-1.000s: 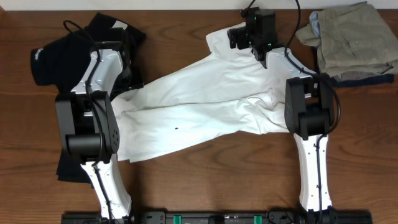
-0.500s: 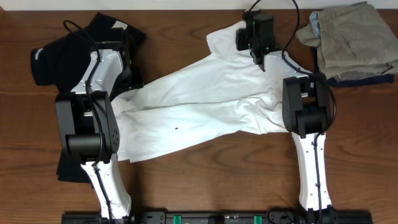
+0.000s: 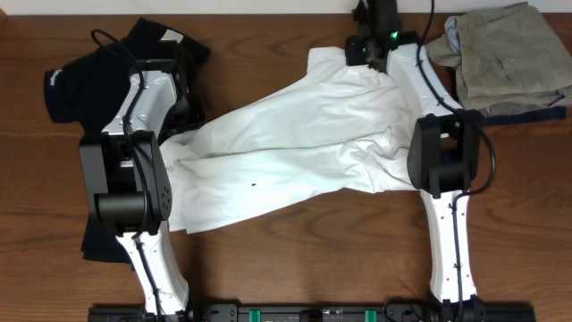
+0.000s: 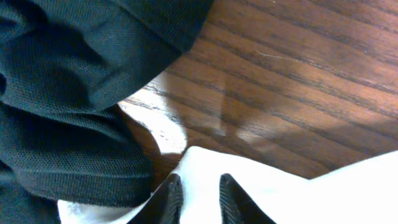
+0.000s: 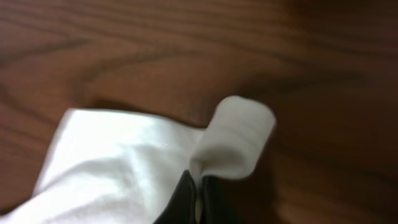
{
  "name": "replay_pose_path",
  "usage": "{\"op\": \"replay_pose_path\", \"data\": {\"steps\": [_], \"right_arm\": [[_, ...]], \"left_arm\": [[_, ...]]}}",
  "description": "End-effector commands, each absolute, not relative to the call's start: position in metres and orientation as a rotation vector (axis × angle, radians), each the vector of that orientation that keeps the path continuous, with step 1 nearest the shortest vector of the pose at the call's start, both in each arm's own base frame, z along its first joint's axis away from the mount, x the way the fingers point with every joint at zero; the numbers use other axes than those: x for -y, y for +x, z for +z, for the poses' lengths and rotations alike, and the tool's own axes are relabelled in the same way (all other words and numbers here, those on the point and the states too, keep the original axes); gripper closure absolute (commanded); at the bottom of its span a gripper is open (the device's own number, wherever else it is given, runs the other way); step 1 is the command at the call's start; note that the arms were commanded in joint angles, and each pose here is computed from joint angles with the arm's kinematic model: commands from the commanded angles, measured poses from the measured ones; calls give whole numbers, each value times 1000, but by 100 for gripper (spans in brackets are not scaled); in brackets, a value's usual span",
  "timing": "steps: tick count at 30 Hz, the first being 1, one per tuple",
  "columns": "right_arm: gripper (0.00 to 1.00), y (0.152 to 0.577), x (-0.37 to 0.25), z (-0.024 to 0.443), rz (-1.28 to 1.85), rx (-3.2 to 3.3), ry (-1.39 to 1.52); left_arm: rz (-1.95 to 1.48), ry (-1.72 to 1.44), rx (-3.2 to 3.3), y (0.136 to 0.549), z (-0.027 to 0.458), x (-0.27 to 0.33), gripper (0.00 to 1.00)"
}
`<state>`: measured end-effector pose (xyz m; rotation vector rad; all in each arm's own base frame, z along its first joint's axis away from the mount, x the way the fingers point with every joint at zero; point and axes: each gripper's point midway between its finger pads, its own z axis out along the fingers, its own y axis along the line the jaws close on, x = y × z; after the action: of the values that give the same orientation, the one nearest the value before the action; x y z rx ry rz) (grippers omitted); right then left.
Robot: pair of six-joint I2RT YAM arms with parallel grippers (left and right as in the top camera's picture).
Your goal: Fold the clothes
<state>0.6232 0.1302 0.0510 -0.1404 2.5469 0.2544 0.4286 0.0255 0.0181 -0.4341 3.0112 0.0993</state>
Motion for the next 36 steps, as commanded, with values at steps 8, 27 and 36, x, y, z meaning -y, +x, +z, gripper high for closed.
{"op": "replay_pose_path", "data": {"steps": [8, 27, 36], "right_arm": [[99, 594, -79, 153, 209, -2581, -112], [99, 565, -40, 180, 386, -2607, -188], [99, 553, -42, 175, 389, -2655, -228]], "left_arm": [[84, -439, -2980, 432, 33, -25, 94], [11, -394, -2890, 460, 50, -10, 94], [9, -342, -2919, 457, 37, 7, 67]]}}
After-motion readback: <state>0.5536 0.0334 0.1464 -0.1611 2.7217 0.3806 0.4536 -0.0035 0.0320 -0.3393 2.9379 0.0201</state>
